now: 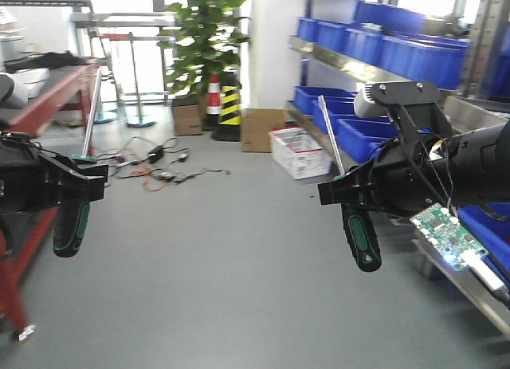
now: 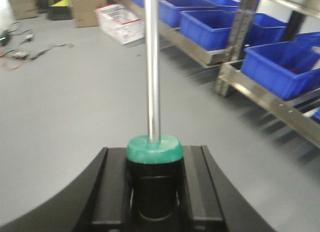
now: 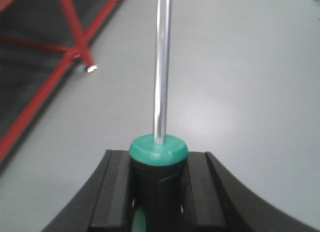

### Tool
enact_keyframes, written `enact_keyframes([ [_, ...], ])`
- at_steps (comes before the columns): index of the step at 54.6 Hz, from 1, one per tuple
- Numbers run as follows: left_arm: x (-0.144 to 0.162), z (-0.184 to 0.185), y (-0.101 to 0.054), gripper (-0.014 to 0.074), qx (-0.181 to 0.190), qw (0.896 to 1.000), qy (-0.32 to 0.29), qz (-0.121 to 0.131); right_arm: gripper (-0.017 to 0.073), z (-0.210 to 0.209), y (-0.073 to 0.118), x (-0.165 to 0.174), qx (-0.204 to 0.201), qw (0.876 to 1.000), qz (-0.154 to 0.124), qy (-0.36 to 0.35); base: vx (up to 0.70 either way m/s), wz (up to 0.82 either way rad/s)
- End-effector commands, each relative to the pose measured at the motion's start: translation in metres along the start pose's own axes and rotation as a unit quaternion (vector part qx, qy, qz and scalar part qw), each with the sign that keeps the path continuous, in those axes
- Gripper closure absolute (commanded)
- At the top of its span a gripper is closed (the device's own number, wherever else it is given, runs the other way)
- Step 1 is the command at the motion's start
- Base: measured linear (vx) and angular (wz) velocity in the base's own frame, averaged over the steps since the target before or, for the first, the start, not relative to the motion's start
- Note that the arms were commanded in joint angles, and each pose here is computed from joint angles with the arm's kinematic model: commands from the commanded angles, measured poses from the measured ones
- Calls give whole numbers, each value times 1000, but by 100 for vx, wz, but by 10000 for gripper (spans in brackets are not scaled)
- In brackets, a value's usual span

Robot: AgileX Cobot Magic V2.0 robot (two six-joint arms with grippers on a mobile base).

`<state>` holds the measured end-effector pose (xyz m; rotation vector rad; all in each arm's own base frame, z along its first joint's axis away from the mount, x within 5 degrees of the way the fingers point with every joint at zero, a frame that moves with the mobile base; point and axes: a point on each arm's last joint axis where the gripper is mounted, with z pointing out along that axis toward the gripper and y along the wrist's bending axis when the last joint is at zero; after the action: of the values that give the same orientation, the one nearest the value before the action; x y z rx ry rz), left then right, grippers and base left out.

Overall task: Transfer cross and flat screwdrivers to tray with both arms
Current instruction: 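Hold both screwdrivers upright while the base drives to the conveyor station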

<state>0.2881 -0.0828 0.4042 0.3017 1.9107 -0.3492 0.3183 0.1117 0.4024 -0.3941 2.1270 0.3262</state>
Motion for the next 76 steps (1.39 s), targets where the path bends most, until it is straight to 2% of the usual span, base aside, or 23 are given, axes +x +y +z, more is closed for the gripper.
enact_keyframes([
  [1,-23,-17,-3,594,-7,997,-72,-6,567,-26,2,-23,6,996,-4,-84,49,-53],
  [36,-23,-17,-3,594,-7,997,-73,-6,567,-26,2,-23,6,996,-4,-84,42,-84],
  [76,-23,-17,-3,594,-7,997,-72,-6,567,-26,2,-23,6,996,-3,-84,30,-82],
])
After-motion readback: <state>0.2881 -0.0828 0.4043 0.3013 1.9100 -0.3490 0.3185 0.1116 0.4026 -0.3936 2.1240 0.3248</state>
